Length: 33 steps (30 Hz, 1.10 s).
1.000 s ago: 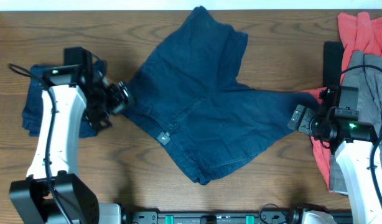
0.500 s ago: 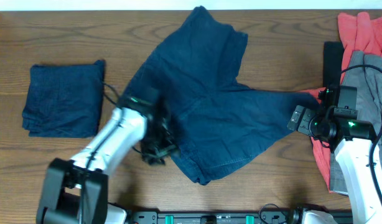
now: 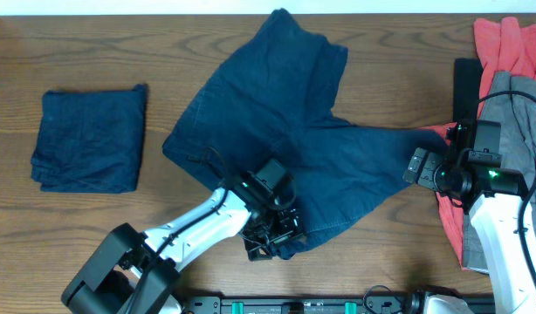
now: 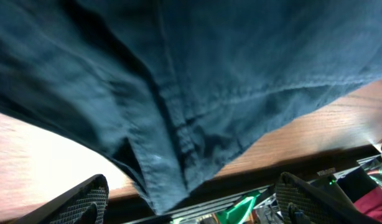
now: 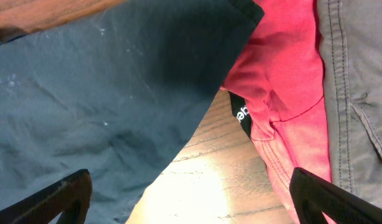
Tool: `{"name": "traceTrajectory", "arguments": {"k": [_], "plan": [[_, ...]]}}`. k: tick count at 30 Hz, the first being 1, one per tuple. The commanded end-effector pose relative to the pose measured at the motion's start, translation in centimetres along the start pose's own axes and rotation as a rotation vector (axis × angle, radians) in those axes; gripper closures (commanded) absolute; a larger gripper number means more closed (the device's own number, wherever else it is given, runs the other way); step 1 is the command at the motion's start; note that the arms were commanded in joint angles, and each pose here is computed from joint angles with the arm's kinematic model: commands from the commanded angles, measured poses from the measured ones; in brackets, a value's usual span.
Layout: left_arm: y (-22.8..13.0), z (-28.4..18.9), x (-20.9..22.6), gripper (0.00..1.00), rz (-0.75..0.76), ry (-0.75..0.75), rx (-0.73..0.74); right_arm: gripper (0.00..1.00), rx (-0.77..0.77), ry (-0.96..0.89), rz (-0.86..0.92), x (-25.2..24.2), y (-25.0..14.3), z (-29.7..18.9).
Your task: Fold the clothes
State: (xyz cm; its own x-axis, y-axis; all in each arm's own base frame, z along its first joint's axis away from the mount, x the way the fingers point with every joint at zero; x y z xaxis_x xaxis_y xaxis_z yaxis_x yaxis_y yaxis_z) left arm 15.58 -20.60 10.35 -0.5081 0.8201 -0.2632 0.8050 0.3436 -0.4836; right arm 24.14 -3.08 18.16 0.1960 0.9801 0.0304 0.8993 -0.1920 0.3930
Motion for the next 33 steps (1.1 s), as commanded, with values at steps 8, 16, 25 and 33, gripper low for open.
{"name": "traceTrajectory", "arguments": {"k": [8, 16, 25, 33], "plan": [[-0.2, 1.1, 0.2, 0.41, -0.162, 0.034, -0.006, 0.01, 0.001, -0.005, -0.011, -0.1, 0.1, -0.2], [-0.1, 1.3, 0.7, 0.94, -0.169, 0.048, -0.016, 0.01, 0.005, -0.006, -0.011, -0.1, 0.1, -0.2], [5.1, -2.6, 5.1, 0.94, -0.211, 0.131, -0.140, 0.01, 0.006, -0.006, -0.011, -0.1, 0.1, -0.2], [13.1, -10.8, 9.8, 0.94, -0.289, -0.103, -0.290, 0.01, 0.035, 0.038, -0.011, 0.2, -0.4, -0.2]]}}
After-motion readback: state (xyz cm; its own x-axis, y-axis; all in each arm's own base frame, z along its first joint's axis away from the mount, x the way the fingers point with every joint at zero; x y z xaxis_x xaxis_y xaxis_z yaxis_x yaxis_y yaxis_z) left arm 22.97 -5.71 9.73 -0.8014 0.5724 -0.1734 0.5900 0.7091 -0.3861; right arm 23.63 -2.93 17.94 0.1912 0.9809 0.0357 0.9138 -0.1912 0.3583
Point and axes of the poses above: each gripper's point midway between its finger pads, its own z axis out along the fingers, its own x axis along the line the jaws close on, y = z × x, the point moved 9 cm from there along -z, back along the fingers, and after that the axes turned 11 degrees about -z, right-handed, at the moved point
